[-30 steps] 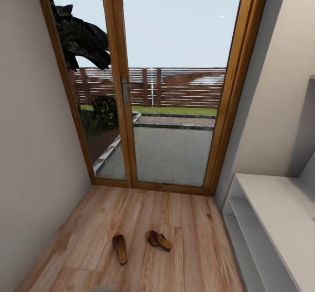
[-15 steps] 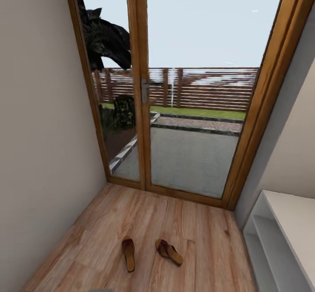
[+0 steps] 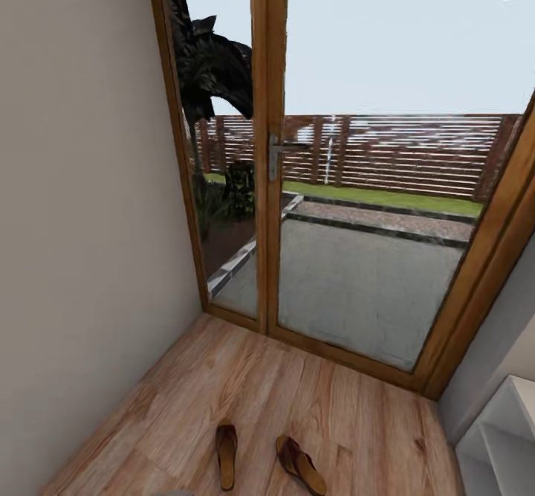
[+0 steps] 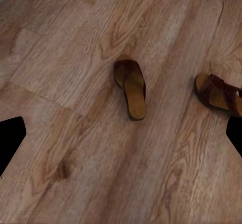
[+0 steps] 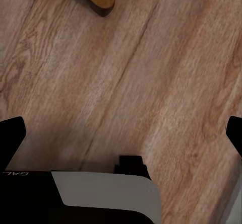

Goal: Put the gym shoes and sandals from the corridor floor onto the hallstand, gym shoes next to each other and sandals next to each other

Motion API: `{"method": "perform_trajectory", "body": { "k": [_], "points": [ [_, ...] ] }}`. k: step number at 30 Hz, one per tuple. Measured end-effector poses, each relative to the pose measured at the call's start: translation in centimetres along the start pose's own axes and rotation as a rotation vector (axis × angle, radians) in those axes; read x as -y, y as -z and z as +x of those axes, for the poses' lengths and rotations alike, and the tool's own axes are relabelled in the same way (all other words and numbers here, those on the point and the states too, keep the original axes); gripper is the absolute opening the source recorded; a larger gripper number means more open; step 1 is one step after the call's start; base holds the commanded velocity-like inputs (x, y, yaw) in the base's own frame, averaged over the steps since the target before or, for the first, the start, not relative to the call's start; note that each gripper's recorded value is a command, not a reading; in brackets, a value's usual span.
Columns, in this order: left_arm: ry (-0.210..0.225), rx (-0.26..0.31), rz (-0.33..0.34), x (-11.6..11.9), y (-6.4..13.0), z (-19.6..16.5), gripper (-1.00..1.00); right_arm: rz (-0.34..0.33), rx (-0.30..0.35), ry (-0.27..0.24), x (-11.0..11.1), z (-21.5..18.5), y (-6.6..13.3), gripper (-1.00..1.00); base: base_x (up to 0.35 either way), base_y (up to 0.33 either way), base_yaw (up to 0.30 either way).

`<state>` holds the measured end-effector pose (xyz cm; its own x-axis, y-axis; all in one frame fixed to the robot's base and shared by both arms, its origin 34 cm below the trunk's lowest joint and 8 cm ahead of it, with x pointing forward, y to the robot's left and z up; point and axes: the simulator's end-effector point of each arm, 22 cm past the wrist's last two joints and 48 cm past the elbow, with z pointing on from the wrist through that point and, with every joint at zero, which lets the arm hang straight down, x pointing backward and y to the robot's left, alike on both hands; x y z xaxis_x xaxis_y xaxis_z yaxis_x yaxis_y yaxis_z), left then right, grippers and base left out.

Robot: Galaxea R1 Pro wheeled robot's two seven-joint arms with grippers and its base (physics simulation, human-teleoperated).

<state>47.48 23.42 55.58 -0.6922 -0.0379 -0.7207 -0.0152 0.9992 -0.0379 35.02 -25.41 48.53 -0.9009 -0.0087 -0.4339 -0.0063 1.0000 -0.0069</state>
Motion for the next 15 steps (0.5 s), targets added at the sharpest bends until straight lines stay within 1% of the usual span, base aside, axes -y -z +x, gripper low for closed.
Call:
{"method": "perform_trajectory", "body": {
  "k": [2,4,8,15],
  "points": [
    [0.0,0.0,0.0,0.0,0.0,0.0,1.0,0.0,0.0,0.0,0.01,0.0,0.0,1.0,0.316,-0.029,0.299],
    [0.0,0.0,0.0,0.0,-0.02,0.01,1.0,0.0,0.001,-0.001,0.01,-0.05,-0.01,1.0,0.15,-0.005,0.125],
    [0.0,-0.001,0.0,0.01,-0.03,0.01,1.0,0.0,0.001,0.001,0.02,-0.06,-0.02,1.0,0.058,-0.002,0.048],
    [0.0,-0.001,0.0,0.01,-0.04,0.04,1.0,0.001,0.002,-0.001,0.07,-0.12,-0.02,1.0,0.013,0.0,0.011]
  ]
}}
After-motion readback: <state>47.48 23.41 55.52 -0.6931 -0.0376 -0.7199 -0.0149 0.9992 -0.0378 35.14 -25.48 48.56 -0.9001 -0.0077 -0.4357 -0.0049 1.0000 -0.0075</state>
